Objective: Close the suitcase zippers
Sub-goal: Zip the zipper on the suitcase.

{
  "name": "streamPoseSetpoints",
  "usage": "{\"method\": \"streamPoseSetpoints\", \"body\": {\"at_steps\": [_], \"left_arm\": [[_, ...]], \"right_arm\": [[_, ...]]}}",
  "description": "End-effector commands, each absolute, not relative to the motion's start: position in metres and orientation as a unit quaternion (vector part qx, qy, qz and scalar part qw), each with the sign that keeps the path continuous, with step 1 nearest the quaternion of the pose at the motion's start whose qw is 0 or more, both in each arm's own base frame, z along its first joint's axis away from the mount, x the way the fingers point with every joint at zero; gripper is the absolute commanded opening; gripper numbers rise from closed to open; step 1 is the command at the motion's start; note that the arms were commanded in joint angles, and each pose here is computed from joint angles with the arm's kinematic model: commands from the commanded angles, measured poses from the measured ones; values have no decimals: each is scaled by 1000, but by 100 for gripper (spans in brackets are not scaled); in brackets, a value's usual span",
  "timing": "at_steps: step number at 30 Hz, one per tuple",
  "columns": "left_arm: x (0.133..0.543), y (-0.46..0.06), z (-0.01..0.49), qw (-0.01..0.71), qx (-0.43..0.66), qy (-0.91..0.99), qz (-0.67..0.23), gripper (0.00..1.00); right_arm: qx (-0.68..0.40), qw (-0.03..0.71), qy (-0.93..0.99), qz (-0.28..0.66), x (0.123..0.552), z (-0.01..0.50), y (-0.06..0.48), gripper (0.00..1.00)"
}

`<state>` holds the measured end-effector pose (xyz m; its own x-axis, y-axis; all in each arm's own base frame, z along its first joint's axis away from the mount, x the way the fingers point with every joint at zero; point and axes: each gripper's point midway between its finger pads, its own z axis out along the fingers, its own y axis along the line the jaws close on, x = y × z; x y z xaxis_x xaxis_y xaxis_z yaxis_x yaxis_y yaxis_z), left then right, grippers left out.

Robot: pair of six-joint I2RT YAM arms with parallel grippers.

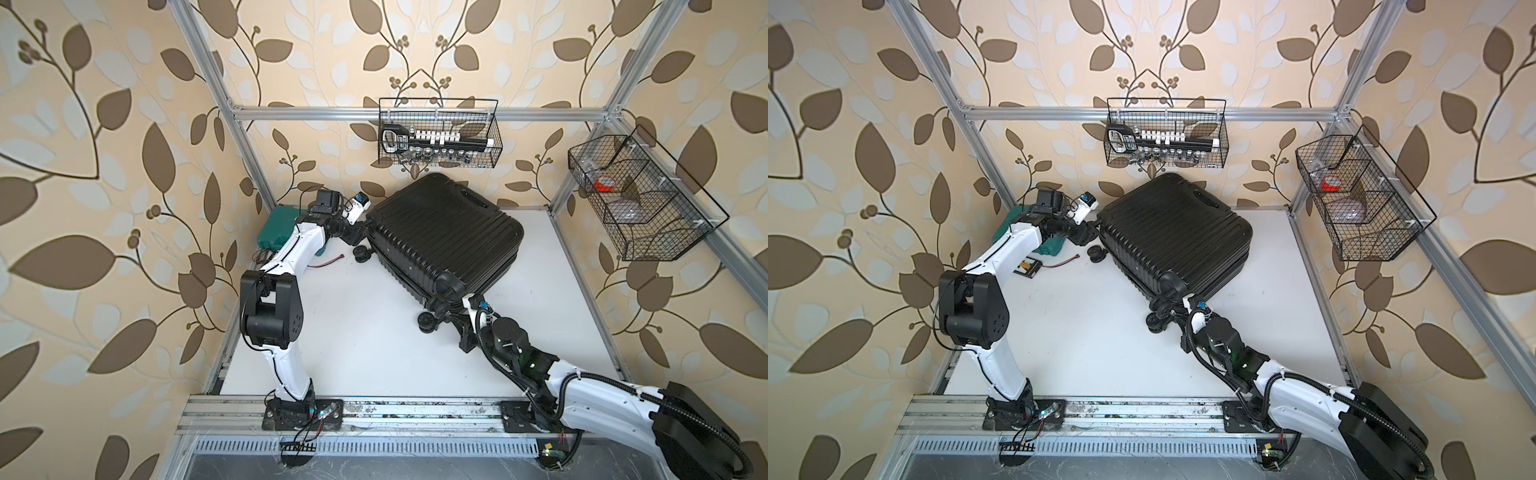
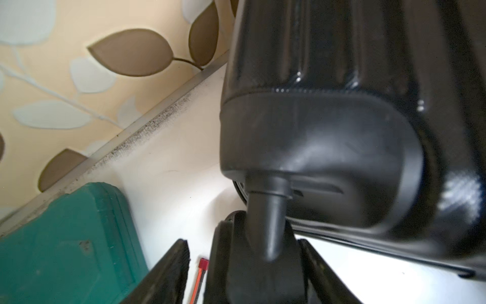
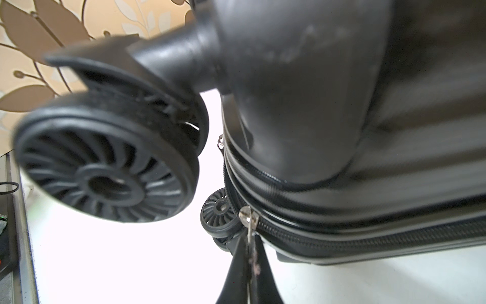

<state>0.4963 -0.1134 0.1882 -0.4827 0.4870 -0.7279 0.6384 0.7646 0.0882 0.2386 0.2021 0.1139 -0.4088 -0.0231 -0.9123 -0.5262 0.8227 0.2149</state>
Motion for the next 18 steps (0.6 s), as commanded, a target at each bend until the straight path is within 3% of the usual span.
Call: {"method": "streamPoseSetpoints", "body": {"at_steps": [1,5,18], "left_arm": [[493,-122,198,392,356,840,-119,50],[480,-118,198,377,335,855,-122,40],[380,-79,207,380,150,909,-86,43]], "right_arm": [[-146,528,806,225,247,116,191,0],[-145,529,806,222,248,117,190,0],[-139,544,802,204,256,120,185,0]]}}
